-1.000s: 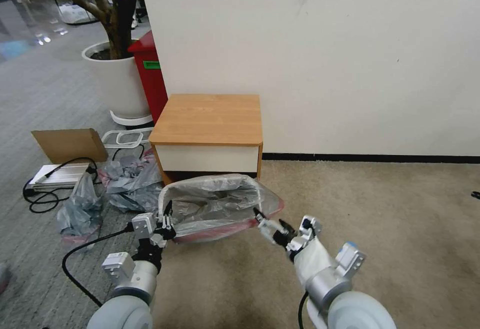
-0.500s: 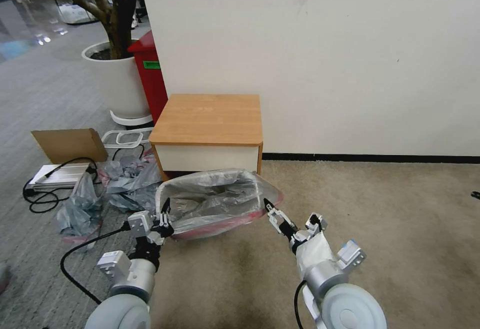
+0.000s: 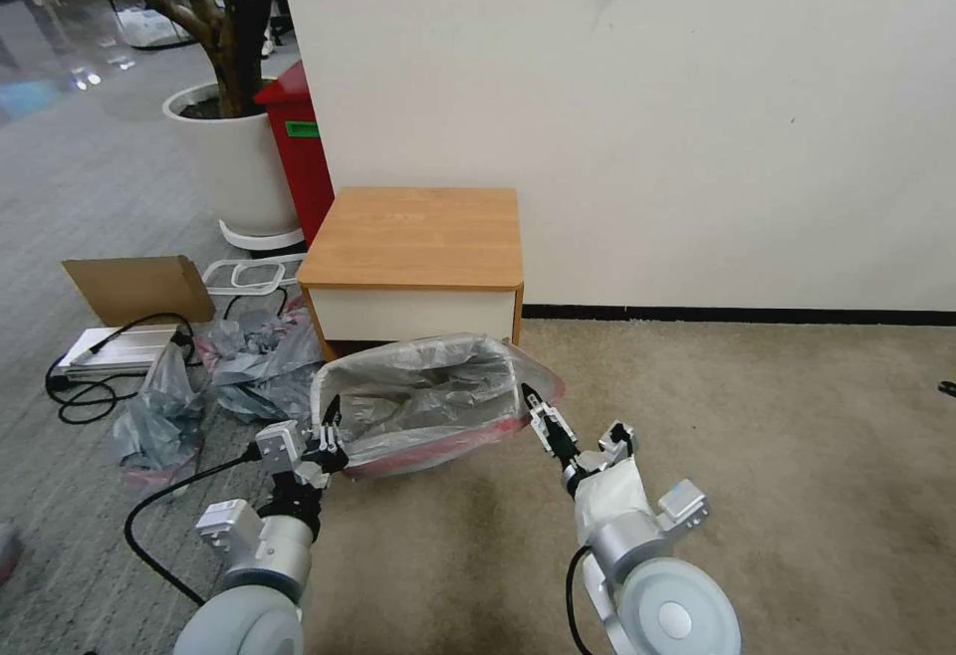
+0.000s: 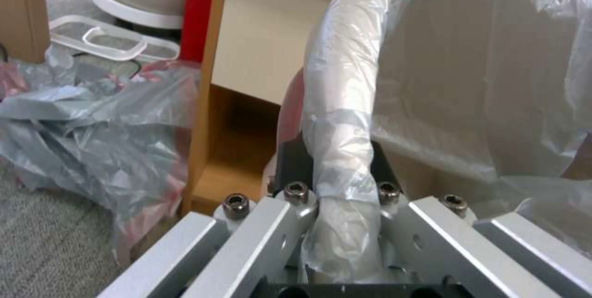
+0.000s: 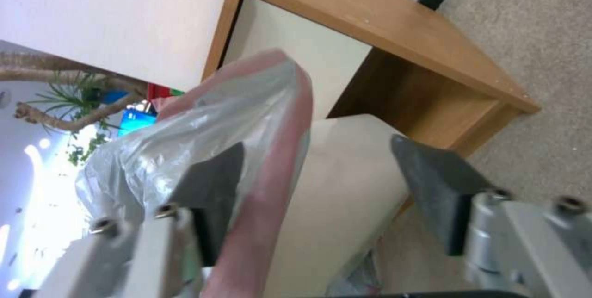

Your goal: Pick up the garbage bag from the table and place it over the trash can.

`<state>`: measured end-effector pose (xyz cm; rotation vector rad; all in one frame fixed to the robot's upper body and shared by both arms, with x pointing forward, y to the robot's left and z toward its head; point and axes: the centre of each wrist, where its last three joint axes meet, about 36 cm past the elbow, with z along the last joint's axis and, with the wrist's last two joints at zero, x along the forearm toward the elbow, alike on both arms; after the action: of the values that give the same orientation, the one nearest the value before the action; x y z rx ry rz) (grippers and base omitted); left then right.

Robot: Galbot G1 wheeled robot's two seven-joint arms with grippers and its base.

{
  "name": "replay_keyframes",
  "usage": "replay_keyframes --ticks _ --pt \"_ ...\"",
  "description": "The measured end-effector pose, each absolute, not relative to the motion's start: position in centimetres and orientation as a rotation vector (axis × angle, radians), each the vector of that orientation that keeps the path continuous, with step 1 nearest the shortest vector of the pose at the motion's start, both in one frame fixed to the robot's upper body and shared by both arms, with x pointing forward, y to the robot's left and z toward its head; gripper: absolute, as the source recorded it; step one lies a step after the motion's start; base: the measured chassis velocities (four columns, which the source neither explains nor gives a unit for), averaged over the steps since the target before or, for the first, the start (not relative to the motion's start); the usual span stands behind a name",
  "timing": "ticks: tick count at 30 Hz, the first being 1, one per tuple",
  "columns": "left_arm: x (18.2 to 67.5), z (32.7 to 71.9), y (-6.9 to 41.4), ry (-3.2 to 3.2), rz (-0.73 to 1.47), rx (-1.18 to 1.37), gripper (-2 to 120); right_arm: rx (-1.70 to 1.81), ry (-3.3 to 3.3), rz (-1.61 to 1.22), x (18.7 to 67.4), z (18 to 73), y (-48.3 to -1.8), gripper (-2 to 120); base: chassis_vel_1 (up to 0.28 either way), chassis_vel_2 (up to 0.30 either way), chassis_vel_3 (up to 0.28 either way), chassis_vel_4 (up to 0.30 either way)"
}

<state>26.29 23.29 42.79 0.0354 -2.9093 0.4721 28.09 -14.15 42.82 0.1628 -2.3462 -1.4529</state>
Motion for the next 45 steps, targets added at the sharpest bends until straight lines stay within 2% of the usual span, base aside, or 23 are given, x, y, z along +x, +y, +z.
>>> replay_keyframes --ticks 1,4,5,8,9,12,13,16,18,28,45 --pt "26.3 42.8 23.3 -2.909 0.472 0.035 4 0.163 -2.346 -1.453 28.1 42.8 -14.2 59 0.000 0.000 0.000 0.000" --pt "26.4 42.7 23.3 -2.905 0.477 0.048 4 0.170 -2.357 -1.469 28.0 43.0 -14.2 44 0.000 0.000 0.000 0.000" --pt "26.4 42.7 23.3 -2.905 0.477 0.048 4 0.170 -2.357 -1.469 28.0 43.0 -14.2 44 0.000 0.000 0.000 0.000" --pt "26.4 42.6 23.2 -2.900 0.487 0.067 4 0.177 -2.354 -1.474 27.9 43.0 -13.9 30 0.000 0.000 0.000 0.000" --pt "26.4 42.6 23.2 -2.900 0.487 0.067 4 0.177 -2.354 -1.474 27.9 43.0 -13.9 30 0.000 0.000 0.000 0.000" --pt "26.5 42.5 23.2 -2.895 0.494 0.078 4 0.184 -2.348 -1.472 27.7 42.9 -13.7 17 0.000 0.000 0.000 0.000" --pt "26.5 42.5 23.2 -2.895 0.494 0.078 4 0.184 -2.348 -1.472 27.7 42.9 -13.7 17 0.000 0.000 0.000 0.000" --pt "26.5 42.5 23.1 -2.891 0.504 0.083 4 0.188 -2.349 -1.468 27.6 42.9 -13.5 3 0.000 0.000 0.000 0.000" --pt "26.6 42.5 23.0 -2.888 0.509 0.086 4 0.189 -2.353 -1.464 27.5 42.9 -13.4 0 0.000 0.000 0.000 0.000" --pt "26.7 42.7 22.9 -2.854 0.582 0.099 4 0.193 -2.368 -1.459 27.3 43.0 -13.3 0 0.000 0.000 0.000 0.000" --pt "26.6 45.4 22.8 -2.673 0.879 0.102 4 0.158 -2.458 -1.367 26.9 41.5 -13.2 0 0.000 0.000 0.000 0.000"
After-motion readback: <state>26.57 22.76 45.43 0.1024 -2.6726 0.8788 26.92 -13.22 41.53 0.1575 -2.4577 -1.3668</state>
